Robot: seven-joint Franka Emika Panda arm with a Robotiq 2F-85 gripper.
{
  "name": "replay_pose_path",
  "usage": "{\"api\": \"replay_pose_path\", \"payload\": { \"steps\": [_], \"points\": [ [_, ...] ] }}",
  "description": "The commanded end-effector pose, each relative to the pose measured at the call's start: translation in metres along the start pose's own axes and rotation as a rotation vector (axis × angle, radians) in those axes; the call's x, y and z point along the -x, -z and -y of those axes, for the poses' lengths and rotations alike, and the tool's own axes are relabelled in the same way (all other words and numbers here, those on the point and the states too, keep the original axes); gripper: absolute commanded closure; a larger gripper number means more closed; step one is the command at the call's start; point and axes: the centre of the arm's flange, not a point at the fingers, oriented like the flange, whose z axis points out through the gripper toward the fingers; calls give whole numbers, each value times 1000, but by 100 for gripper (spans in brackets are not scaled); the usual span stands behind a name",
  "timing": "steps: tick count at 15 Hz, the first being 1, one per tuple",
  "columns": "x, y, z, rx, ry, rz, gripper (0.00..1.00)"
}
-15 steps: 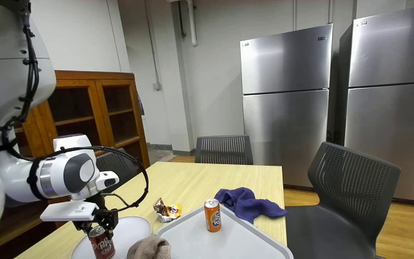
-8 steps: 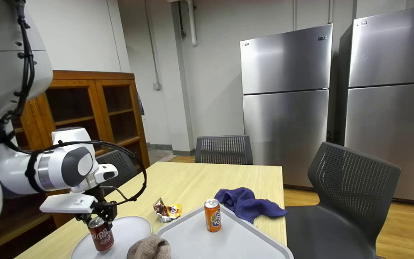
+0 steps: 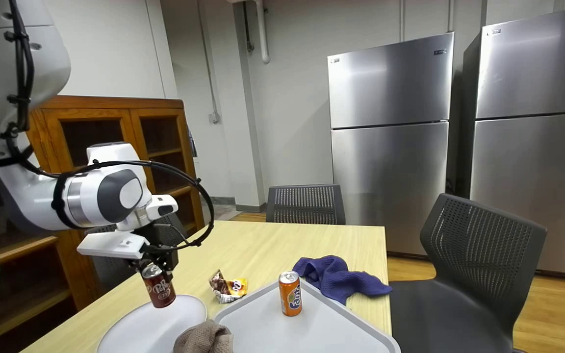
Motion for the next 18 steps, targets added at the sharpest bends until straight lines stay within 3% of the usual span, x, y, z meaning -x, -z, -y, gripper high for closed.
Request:
{"api": "replay_pose_path", "payload": {
  "steps": [1, 10, 18],
  "points": [
    [-11, 33, -21, 13, -69, 7, 62],
    [-17, 55, -96, 66, -243, 7, 62],
    [-1, 57, -156, 88, -384, 21, 62]
  ]
}}
